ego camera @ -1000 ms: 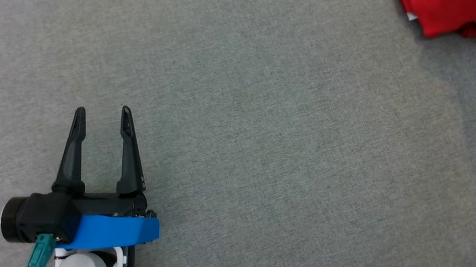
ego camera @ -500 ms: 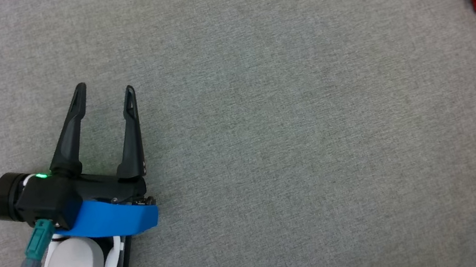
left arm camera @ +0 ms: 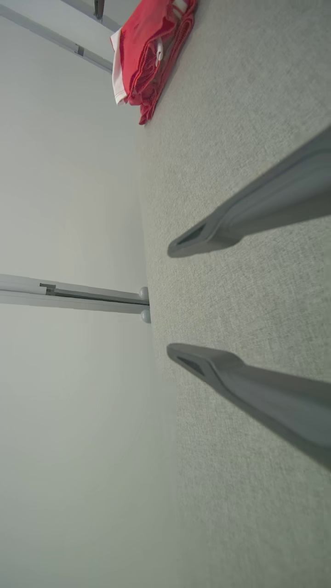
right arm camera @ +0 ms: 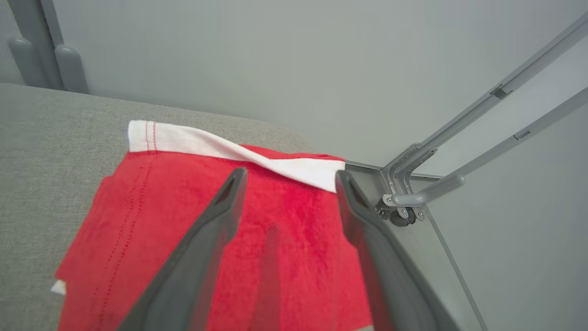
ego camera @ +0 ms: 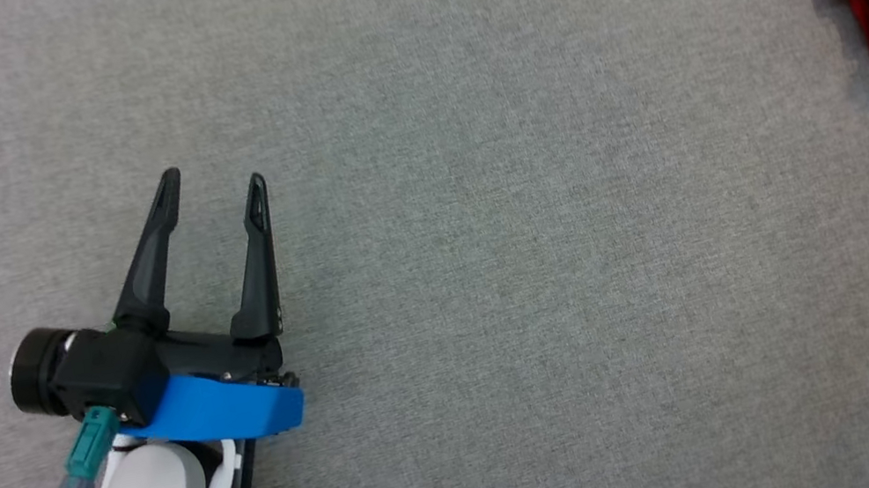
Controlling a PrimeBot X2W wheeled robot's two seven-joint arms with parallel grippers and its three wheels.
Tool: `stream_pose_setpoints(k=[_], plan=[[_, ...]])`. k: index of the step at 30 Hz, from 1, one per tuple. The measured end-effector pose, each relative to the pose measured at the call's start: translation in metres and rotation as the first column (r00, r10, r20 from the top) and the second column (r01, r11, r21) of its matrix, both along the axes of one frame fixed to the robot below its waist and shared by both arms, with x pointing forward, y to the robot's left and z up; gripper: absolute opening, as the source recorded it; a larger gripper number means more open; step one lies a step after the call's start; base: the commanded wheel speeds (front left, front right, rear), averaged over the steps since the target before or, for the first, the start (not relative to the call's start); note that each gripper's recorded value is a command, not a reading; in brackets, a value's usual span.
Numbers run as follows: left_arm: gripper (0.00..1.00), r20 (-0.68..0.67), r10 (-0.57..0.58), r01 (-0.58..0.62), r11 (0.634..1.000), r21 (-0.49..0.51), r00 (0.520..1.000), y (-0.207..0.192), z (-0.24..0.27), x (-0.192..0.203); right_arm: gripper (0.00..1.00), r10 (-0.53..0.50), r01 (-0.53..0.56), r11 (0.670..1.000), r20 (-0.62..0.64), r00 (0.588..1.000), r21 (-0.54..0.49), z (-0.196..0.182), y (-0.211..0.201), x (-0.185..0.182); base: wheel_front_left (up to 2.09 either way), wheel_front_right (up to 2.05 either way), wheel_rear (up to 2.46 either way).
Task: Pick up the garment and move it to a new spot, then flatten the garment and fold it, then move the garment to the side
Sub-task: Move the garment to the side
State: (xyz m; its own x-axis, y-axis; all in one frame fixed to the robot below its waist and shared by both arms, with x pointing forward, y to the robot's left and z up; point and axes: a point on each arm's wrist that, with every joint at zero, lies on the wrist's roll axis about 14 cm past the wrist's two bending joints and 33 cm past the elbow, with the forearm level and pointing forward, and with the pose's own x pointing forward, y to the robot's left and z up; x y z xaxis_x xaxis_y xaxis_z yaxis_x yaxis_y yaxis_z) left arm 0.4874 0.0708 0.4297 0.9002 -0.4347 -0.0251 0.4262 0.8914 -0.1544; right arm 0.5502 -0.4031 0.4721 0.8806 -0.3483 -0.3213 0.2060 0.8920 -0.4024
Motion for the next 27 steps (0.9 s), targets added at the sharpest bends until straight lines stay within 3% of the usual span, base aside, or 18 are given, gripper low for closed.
stream_pose_setpoints(k=[8, 16, 22, 27], plan=[[1.0, 0.012, 0.095, -0.095, 0.995, -0.01, 0.995, 0.025, 0.026, -0.025, 1.0, 0.139, -0.153, 0.986, 0.174, 0.975, 0.068, 0.032, 0.06, -0.001, 0.0, 0.0, 0.0], [1.0, 0.025, 0.219, -0.219, 0.976, -0.016, 0.975, 0.062, 0.046, -0.062, 1.0, 0.253, -0.321, 0.931, 0.329, 0.91, 0.172, 0.051, 0.129, -0.035, 0.0, 0.0, 0.0], [1.0, 0.028, 0.277, -0.277, 0.961, 0.004, 0.96, 0.081, 0.05, -0.086, 1.0, 0.288, -0.393, 0.889, 0.381, 0.878, 0.234, 0.055, 0.165, -0.073, 0.0, 0.0, 0.0], [1.0, 0.026, 0.318, -0.318, 0.948, -0.009, 0.948, 0.089, 0.056, -0.104, 1.0, 0.244, -0.396, 0.867, 0.436, 0.866, 0.302, 0.053, 0.181, -0.114, 0.0, 0.0, 0.0]])
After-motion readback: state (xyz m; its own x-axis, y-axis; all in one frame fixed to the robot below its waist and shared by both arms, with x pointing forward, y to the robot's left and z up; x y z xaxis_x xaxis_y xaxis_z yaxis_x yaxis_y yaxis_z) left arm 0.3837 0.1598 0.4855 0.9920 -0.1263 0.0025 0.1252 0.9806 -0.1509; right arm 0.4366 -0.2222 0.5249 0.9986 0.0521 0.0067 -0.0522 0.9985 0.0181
